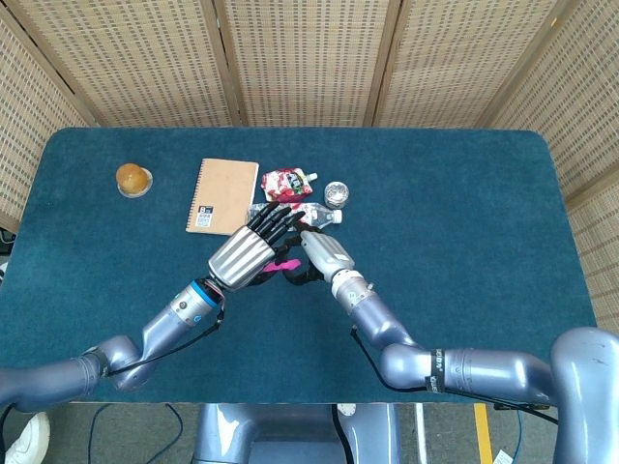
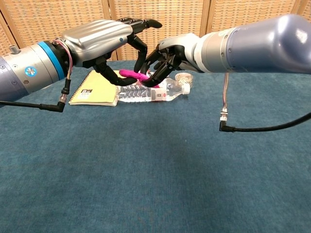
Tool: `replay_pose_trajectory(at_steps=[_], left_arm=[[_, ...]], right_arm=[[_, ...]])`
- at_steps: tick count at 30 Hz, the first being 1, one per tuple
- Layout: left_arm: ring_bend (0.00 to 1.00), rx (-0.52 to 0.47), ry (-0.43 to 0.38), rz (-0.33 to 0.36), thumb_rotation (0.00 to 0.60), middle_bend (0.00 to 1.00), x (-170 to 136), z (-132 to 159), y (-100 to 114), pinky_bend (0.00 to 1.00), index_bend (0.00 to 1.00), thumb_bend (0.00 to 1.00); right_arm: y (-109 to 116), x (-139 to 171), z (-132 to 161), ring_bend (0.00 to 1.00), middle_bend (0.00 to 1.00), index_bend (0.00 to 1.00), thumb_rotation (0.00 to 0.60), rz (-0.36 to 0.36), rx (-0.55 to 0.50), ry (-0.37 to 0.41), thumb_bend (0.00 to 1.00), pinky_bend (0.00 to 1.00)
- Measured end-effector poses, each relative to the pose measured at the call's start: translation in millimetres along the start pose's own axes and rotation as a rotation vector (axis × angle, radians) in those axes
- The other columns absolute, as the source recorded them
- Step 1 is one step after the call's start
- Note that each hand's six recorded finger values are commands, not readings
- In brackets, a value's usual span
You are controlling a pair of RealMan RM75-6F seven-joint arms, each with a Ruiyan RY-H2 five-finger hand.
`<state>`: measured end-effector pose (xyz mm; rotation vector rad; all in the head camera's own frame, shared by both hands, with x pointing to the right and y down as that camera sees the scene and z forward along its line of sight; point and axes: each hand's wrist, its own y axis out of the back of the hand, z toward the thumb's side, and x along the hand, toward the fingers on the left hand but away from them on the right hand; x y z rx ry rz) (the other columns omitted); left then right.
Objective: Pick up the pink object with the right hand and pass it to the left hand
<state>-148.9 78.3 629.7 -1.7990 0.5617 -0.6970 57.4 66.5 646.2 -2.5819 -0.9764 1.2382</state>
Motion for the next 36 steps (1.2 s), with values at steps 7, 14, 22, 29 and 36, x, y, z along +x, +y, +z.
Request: replay_pose_trajectory(at_steps=[7, 14, 22, 29, 36], left_arm=[[0.00, 0.000, 0.004, 0.006, 0.600, 0.00, -0.8, -2.0, 2.7, 0.00, 0.85, 0.75], [0.00, 0.003, 0.012, 0.016, 0.600, 0.00, -2.9, -8.1, 7.1, 0.00, 0.85, 0.74], [0.00, 0.007, 0.032, 0.021, 0.600, 0.00, -6.7, -18.7, 11.9, 0.00, 0.86, 0.74], [0.00, 0.009, 0.056, 0.037, 0.600, 0.00, -10.6, -30.7, 19.6, 0.00, 0.86, 0.74], [0.00, 0.015, 0.106, 0.061, 0.600, 0.00, -20.2, -54.7, 34.0, 0.00, 0.86, 0.75]], right_arm=[[3.3, -0.2, -3.3, 0.00, 0.11, 0.70, 0.600, -0.011, -0.003, -0.007, 0.61, 0.00], [7.9, 0.8, -10.7, 0.00, 0.11, 0.71, 0.600, -0.023, 0.000, -0.024, 0.61, 0.00], [13.5, 2.5, -20.6, 0.00, 0.11, 0.72, 0.600, -0.035, -0.003, -0.044, 0.61, 0.00], [18.8, 4.6, -31.0, 0.00, 0.11, 0.72, 0.600, -0.044, -0.005, -0.062, 0.61, 0.00], [23.4, 8.1, -37.8, 0.00, 0.11, 0.72, 0.600, -0.050, -0.008, -0.072, 0.61, 0.00]])
